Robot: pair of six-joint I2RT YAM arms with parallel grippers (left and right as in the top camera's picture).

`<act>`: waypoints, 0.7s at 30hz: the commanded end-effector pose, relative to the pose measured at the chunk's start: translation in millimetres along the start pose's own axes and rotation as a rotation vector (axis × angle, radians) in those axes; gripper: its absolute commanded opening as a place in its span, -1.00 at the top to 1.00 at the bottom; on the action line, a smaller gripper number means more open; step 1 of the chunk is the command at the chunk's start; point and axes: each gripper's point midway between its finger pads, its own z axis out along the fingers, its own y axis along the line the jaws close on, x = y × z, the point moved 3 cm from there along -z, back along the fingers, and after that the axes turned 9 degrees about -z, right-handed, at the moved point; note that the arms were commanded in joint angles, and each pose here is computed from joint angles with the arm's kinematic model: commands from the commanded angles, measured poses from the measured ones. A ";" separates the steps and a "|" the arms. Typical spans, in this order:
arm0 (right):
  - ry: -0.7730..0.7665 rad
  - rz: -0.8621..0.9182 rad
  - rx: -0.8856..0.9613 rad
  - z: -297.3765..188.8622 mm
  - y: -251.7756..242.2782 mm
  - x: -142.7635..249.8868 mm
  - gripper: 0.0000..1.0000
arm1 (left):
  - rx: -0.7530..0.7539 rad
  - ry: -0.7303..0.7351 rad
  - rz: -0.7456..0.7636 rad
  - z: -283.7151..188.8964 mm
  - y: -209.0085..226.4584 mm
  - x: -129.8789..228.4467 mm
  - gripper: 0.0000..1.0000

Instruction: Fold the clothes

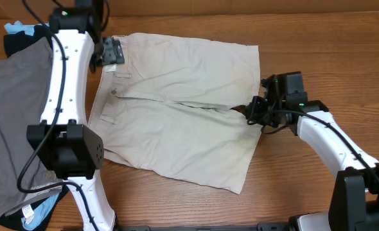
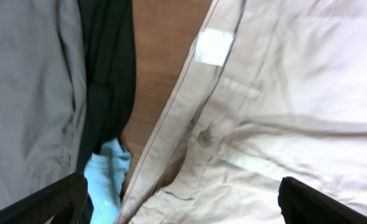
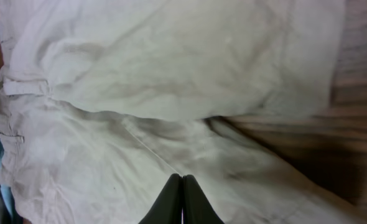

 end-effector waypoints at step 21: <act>0.290 -0.028 0.074 60.1 -10.4 62.4 0.92 | 0.121 -0.003 0.087 -30.0 -22.7 4.9 -0.99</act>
